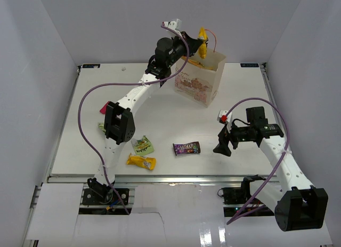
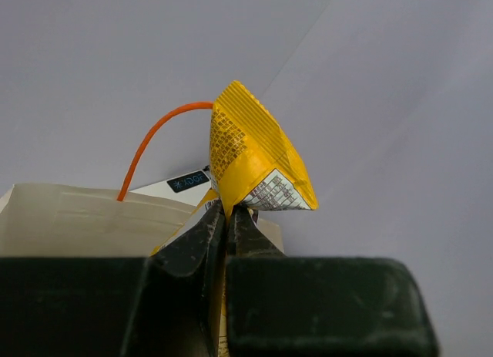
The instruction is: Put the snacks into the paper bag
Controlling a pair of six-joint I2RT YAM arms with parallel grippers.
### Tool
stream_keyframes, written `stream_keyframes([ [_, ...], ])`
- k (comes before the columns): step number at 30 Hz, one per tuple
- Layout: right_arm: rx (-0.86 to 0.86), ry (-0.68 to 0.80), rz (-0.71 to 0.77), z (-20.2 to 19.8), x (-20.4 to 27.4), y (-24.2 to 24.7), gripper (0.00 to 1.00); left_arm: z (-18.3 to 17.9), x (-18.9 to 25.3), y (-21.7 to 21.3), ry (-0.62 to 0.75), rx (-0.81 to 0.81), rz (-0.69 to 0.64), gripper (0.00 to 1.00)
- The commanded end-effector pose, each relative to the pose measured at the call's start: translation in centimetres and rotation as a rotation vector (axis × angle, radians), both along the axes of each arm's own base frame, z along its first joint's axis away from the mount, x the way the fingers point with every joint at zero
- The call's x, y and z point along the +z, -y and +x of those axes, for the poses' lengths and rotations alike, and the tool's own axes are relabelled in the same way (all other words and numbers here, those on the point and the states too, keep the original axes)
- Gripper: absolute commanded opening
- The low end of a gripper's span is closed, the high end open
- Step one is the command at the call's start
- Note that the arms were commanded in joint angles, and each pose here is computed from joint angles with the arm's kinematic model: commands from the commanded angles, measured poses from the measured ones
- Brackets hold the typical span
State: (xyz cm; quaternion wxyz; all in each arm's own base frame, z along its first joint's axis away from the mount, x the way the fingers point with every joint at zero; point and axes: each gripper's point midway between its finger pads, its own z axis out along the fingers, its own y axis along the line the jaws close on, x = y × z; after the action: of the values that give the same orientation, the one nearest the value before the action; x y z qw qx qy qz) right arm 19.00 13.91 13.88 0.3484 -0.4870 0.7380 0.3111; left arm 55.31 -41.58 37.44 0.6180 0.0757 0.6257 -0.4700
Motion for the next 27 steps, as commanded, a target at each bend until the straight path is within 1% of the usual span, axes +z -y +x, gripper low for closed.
stream_keyframes([
  [1,-0.004,0.018,0.014,0.3,0.2,-0.2,0.89,-2.7,7.2,-1.3,0.112,0.009,-0.083,0.17],
  [2,-0.006,0.016,0.015,0.3,0.1,-0.2,0.89,-2.6,7.1,-1.4,0.109,0.014,-0.083,0.29],
  [4,-0.005,0.013,0.015,0.4,0.1,-0.2,0.89,-2.8,7.1,-1.3,0.105,0.013,-0.085,0.41],
  [5,-0.005,0.009,0.014,0.4,0.1,-0.2,0.89,-2.8,7.3,-1.4,0.107,0.016,-0.087,0.51],
  [8,0.012,-0.005,0.018,0.2,0.1,-0.4,0.89,-2.9,8.0,-1.5,0.113,0.021,-0.097,0.65],
  [9,0.031,0.014,0.023,0.3,0.6,-0.5,0.89,-2.9,8.3,-1.7,0.118,0.027,-0.101,0.71],
  [11,0.06,0.014,0.02,0.3,0.8,-0.8,0.89,-3.2,9.4,-2.0,0.14,0.033,-0.104,0.75],
  [13,0.126,0.053,0.02,0.4,1.4,-1.5,0.89,-3.6,10.3,-2.3,0.157,0.038,-0.1,0.77],
  [15,0.164,0.083,0.007,0.8,2.0,-2.1,0.89,-4.7,12.3,-3.3,0.209,0.056,-0.073,0.77],
  [17,0.223,0.083,-0.017,0.6,1.8,-3.2,0.89,-5.4,12.9,-4.4,0.247,0.096,0.003,0.78],
  [19,0.257,0.111,-0.074,1.3,1.3,-4.6,0.89,-6.9,14.0,-6.9,0.249,0.165,0.063,0.79],
  [20,0.216,0.1,-0.132,1.9,0.7,-4.5,0.88,-7.5,14.1,-8.0,0.253,0.192,0.096,0.79],
  [21,0.207,0.111,-0.155,2.4,0.5,-5.0,0.88,-9.9,17.0,-10.3,0.31,0.235,0.112,0.79],
  [22,0.22,0.135,-0.166,2.9,0.4,-6.2,0.87,-9.7,13.6,-11.2,0.243,0.267,0.184,0.8],
  [23,0.174,0.128,-0.207,3.6,-0.1,-6.2,0.87,-10.3,13.0,-12.8,0.235,0.31,0.226,0.81],
  [24,0.176,0.134,-0.22,3.9,-0.3,-6.7,0.87,-11.3,12.2,-13.8,0.216,0.324,0.247,0.82],
  [25,0.202,0.134,-0.236,3.8,-0.9,-7.8,0.87,-13.7,10.3,-16.0,0.173,0.341,0.28,0.82],
  [27,0.223,0.147,-0.273,4.0,-1.3,-8.7,0.87,-16.0,7.2,-18.5,0.093,0.375,0.319,0.83],
])
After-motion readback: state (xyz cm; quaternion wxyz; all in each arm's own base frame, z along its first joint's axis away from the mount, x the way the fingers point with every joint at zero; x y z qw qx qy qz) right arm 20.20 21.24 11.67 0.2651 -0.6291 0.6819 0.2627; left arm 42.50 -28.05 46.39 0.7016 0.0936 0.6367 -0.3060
